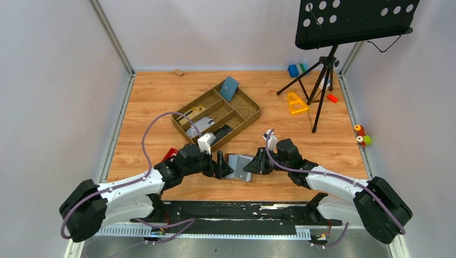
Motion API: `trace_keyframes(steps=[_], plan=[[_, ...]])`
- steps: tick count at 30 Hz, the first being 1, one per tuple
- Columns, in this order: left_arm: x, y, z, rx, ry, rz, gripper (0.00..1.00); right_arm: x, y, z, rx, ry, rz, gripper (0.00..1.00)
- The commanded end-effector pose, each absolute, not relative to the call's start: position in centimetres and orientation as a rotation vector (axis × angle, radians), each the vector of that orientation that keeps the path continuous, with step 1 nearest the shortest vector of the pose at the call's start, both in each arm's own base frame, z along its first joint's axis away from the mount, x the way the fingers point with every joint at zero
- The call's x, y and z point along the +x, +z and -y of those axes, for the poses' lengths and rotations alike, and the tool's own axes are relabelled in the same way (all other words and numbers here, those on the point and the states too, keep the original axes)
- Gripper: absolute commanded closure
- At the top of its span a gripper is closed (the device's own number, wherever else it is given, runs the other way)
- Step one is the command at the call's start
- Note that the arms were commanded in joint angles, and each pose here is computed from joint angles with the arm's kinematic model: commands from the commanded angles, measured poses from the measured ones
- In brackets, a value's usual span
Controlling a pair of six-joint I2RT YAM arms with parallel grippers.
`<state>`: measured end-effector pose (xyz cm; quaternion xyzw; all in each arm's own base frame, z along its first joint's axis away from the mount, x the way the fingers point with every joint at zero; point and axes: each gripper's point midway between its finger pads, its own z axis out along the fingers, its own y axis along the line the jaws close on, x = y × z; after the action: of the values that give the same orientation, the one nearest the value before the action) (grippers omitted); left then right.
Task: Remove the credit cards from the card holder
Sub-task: Remove the credit card from the card holder.
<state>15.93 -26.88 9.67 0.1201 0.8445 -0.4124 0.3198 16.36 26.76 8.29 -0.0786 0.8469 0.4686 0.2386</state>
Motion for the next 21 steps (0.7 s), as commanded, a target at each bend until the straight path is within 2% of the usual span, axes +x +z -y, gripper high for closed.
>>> trace_keyframes(steps=[1,10,16,17,21], plan=[[16.5,11.5,29.2,0.399,-1.117,-2.171,0.00,17.1,10.9,-27.9,-0.269,1.346,-2.207,0.94],[16.7,10.1,30.1,0.406,-1.059,-2.238,0.01,16.9,10.9,-28.1,-0.272,1.357,-2.217,0.94],[17.7,7.9,26.6,0.336,-0.806,-2.341,0.12,17.0,10.7,-27.8,-0.258,1.336,-2.227,0.94],[17.7,7.7,26.2,0.330,-0.792,-2.351,0.17,17.1,10.8,-27.8,-0.257,1.336,-2.224,0.94],[17.8,7.2,24.8,0.284,-0.754,-2.371,0.23,17.0,10.9,-27.7,-0.256,1.332,-2.224,0.94]])
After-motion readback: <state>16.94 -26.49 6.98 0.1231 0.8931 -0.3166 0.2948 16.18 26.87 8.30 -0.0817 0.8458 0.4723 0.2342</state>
